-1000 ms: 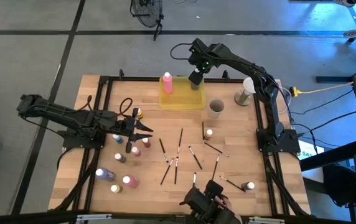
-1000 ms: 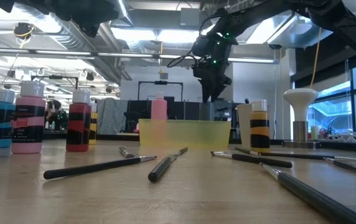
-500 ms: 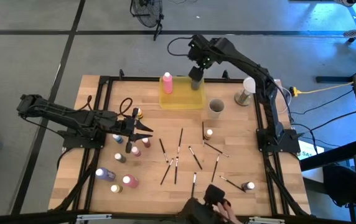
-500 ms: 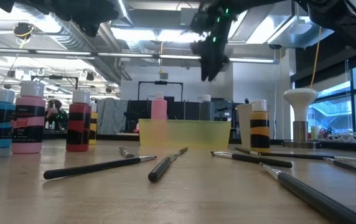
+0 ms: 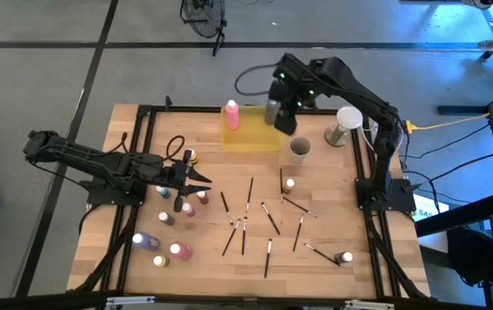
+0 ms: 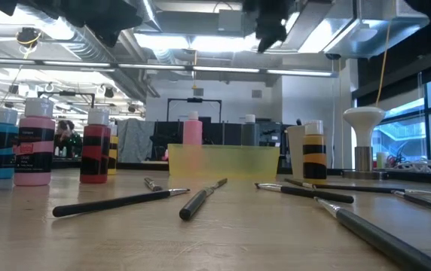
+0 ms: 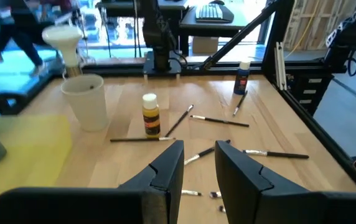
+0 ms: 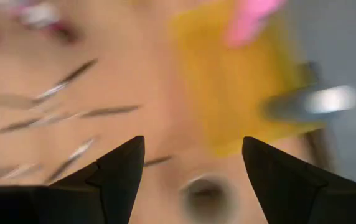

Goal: Pick & Place Paint Supplies
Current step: Put the silver paint brush into the white cup

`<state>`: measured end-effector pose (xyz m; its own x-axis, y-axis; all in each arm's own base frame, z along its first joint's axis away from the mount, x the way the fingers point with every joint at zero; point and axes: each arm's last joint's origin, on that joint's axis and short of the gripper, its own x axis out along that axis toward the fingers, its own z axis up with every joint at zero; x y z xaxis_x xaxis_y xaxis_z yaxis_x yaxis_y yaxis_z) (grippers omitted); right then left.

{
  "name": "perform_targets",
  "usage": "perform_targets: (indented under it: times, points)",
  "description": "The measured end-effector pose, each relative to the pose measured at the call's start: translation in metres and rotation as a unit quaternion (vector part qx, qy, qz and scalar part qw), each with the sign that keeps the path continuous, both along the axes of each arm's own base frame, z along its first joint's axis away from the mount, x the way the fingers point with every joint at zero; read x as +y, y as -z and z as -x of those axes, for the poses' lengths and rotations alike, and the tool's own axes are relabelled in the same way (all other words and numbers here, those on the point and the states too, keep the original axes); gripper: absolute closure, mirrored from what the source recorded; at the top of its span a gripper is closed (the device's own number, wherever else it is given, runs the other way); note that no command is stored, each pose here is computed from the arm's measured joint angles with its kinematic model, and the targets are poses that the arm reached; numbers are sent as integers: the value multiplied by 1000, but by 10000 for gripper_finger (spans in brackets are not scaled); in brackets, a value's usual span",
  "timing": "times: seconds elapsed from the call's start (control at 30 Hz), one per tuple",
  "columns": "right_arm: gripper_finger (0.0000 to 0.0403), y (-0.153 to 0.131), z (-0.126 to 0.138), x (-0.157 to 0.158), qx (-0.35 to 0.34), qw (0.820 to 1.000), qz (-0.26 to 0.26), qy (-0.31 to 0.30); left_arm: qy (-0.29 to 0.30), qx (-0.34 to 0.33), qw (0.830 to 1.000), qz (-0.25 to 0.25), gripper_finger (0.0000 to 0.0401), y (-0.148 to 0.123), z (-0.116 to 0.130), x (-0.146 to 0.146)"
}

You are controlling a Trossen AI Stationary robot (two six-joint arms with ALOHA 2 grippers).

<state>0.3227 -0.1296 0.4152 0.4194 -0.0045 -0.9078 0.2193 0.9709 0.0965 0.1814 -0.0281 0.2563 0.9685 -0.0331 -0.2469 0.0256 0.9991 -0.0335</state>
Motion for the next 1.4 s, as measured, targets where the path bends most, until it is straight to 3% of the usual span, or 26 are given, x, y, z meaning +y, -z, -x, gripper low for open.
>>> perform_targets:
  times: [0.1, 0.27, 0.57, 0.8, 0.93, 1.13, 1.4]
  points:
    - [130, -6, -2, 29, -17, 998, -19, -49, -6, 13, 1000, 21, 315, 3, -2, 0]
    - [130, -15, 4, 76, -21, 994, -16, -106, -7, 48, 999, 13, 315, 15, -10, -2]
    - [130, -37, 28, 131, -34, 992, 83, -87, -1, 93, 996, -13, 315, 32, -23, -4]
    - [130, -54, 61, 172, -74, 980, 47, -177, 2, 85, 996, -18, 315, 31, -25, -4]
    - [130, -48, 83, 192, -62, 975, 53, -206, 11, 62, 997, -43, 315, 27, -27, -5]
    - [130, -26, 117, 204, -62, 979, 126, -150, 19, 43, 997, -67, 315, 20, -29, -5]
    - [130, 37, 141, 212, -117, 973, 104, -167, 47, 58, 988, -135, 315, 0, -38, -11]
